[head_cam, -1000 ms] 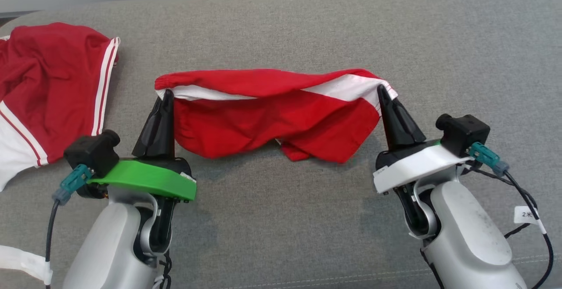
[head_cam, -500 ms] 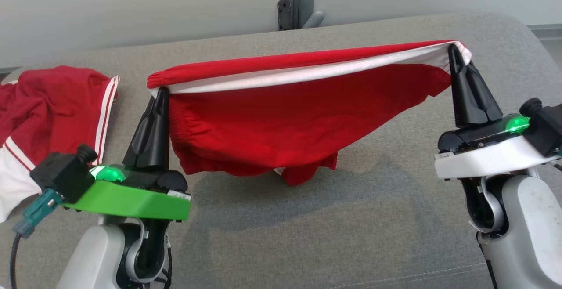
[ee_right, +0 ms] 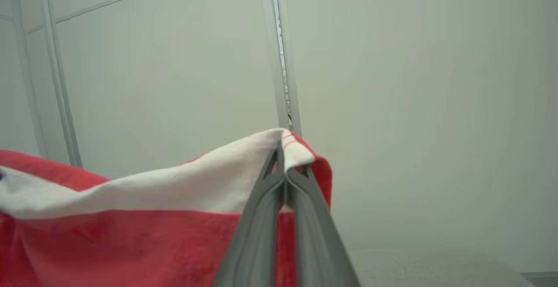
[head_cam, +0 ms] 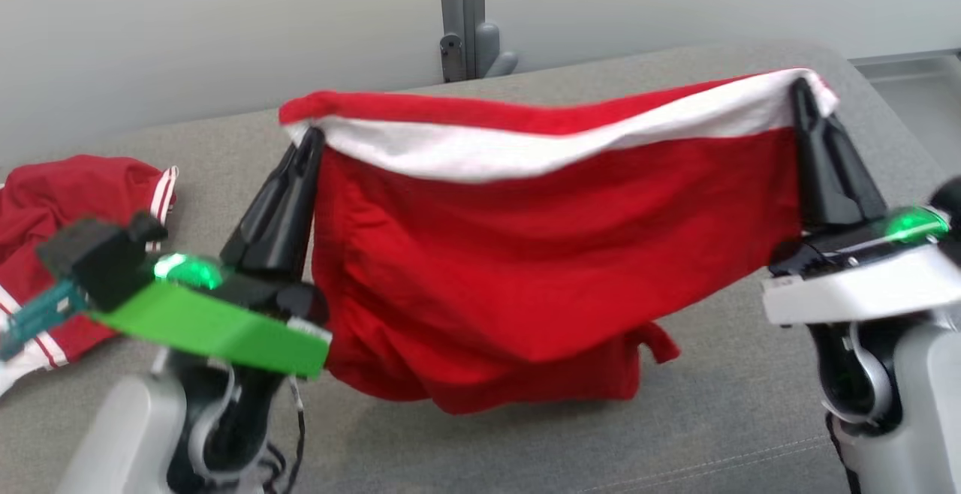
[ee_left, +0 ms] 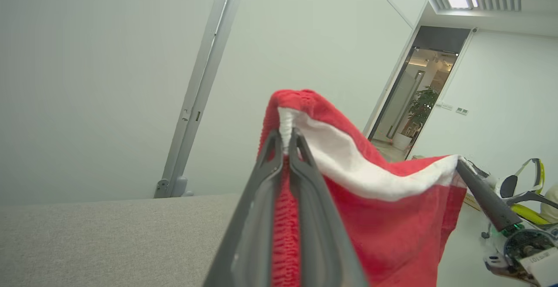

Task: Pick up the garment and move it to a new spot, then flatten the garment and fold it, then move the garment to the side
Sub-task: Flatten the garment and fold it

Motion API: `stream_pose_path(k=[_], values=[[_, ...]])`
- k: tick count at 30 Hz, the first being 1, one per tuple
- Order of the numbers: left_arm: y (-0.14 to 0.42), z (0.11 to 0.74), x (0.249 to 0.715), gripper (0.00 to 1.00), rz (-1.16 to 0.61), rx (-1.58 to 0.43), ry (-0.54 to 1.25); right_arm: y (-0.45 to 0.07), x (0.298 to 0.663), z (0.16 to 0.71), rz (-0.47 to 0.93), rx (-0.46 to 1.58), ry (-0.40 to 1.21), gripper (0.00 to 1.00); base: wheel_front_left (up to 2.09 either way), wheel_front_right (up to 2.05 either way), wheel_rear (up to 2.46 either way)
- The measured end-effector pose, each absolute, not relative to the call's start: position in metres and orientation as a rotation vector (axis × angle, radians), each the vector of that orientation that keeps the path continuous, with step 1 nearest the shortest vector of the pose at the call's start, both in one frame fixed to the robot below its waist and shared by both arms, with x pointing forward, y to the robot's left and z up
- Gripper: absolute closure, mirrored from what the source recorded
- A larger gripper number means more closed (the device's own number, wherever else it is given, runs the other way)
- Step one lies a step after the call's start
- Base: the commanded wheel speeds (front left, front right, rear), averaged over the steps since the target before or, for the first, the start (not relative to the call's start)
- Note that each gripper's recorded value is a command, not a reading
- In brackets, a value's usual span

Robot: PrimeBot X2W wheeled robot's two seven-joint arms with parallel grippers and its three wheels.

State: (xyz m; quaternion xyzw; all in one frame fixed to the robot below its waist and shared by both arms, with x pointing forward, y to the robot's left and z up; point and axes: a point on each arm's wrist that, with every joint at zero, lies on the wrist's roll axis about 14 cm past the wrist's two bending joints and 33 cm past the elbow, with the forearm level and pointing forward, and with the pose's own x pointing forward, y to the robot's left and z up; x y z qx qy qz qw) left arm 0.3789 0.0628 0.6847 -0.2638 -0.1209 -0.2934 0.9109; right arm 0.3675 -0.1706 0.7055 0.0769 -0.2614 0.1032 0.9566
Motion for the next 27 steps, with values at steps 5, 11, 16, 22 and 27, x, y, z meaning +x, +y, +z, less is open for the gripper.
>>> stream_pose_path(k=[5, 11, 16, 22, 27], values=[[0.055, 0.687, 0.424, 1.00, -0.638, -0.453, -0.190, -0.149, 0.409, 0.713, 0.303, 0.162, -0.494, 1.00, 0.00, 0.00, 0.00], [0.058, 0.715, 0.504, 1.00, -0.594, -0.378, -0.195, -0.130, 0.479, 0.743, 0.358, 0.176, -0.509, 1.00, 0.00, 0.00, 0.00], [0.070, 0.733, 0.571, 1.00, -0.501, -0.304, -0.250, -0.132, 0.533, 0.788, 0.330, 0.164, -0.602, 1.00, 0.00, 0.00, 0.00], [0.070, 0.738, 0.617, 1.00, -0.445, -0.252, -0.332, -0.138, 0.574, 0.800, 0.283, 0.176, -0.643, 1.00, 0.00, 0.00, 0.00], [0.070, 0.693, 0.658, 1.00, -0.418, -0.216, -0.303, -0.128, 0.612, 0.744, 0.291, 0.178, -0.527, 1.00, 0.00, 0.00, 0.00]])
